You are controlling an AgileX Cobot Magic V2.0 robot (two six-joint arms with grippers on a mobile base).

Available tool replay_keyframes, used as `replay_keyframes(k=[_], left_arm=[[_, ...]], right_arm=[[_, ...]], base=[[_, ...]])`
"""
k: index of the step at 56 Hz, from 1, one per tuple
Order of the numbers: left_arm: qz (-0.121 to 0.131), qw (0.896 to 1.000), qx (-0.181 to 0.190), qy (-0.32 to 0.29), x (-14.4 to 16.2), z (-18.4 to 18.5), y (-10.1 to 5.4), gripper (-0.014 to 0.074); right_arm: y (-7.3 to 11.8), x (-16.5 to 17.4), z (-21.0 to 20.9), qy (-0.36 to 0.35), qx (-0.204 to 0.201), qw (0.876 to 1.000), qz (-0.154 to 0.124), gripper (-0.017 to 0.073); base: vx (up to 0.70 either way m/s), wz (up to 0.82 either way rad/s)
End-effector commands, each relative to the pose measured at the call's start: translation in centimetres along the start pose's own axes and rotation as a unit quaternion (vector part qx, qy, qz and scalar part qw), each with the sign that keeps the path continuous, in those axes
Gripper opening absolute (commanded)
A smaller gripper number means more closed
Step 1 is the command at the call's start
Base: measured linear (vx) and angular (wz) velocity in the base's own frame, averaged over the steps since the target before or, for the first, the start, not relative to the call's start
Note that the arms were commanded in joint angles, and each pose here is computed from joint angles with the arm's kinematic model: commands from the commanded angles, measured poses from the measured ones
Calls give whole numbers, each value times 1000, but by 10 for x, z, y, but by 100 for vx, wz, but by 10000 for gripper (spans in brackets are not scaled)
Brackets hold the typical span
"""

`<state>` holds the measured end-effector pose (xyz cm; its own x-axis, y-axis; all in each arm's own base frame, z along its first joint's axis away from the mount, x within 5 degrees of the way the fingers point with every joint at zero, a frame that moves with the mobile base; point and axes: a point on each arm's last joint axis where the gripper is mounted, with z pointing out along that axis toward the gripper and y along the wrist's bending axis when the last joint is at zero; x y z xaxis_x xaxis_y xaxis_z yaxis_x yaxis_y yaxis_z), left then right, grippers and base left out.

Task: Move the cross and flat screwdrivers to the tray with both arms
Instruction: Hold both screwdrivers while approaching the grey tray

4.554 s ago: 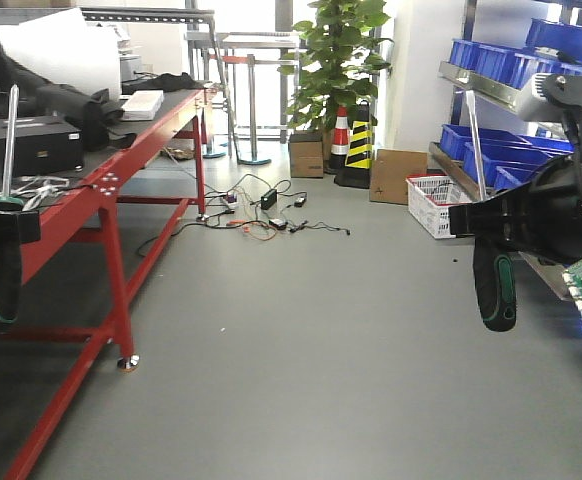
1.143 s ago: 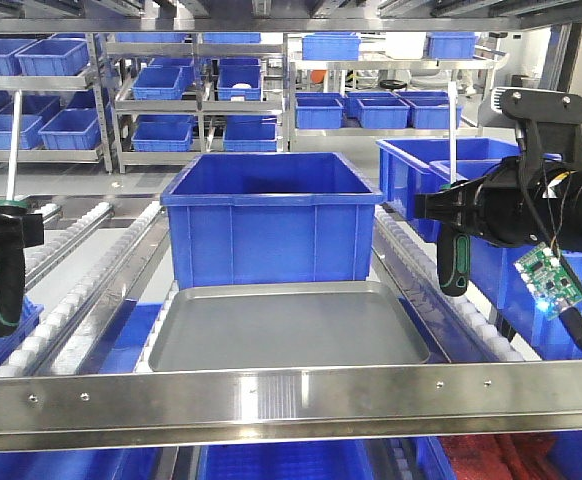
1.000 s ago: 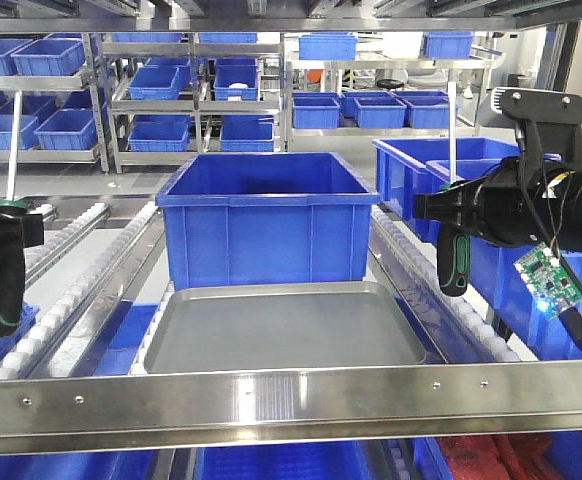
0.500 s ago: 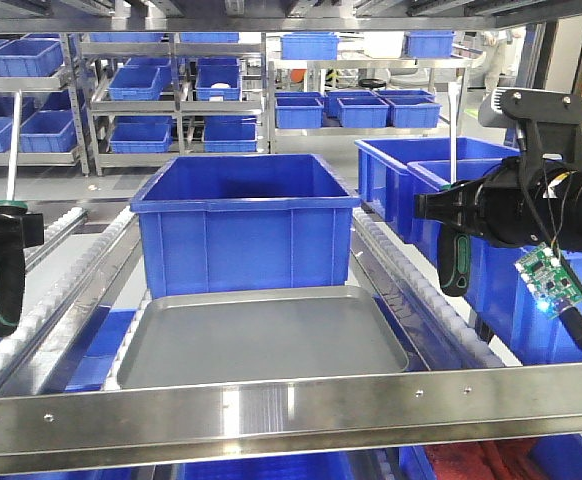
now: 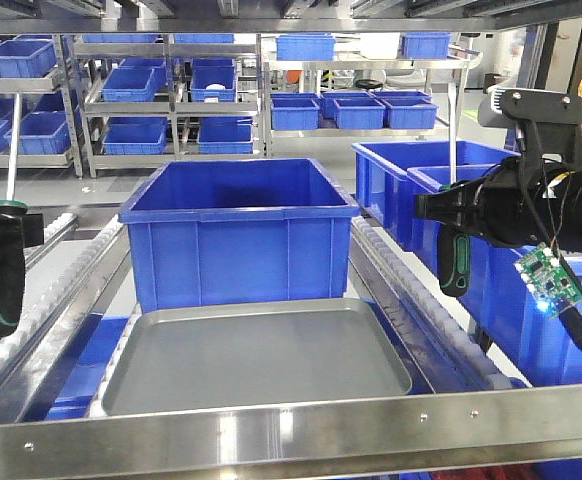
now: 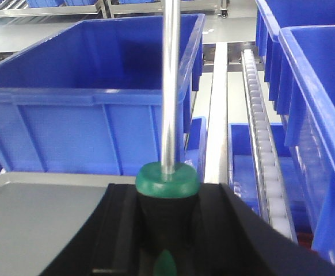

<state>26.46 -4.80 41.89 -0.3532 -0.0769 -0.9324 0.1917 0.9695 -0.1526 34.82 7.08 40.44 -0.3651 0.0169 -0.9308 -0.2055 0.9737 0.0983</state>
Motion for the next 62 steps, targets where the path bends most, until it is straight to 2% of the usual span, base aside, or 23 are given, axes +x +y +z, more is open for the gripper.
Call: replay_keyframes(k=[1, 62], left_arm=[[-4, 997, 6, -74, -21, -15, -4, -7], [-4, 997, 6, -74, -21, -15, -4, -7]], right_arm=[[2, -28, -23, -84, 0, 996, -4, -8], [2, -28, -23, -84, 0, 996, -4, -8]], base=[[9, -1], [10, 5]])
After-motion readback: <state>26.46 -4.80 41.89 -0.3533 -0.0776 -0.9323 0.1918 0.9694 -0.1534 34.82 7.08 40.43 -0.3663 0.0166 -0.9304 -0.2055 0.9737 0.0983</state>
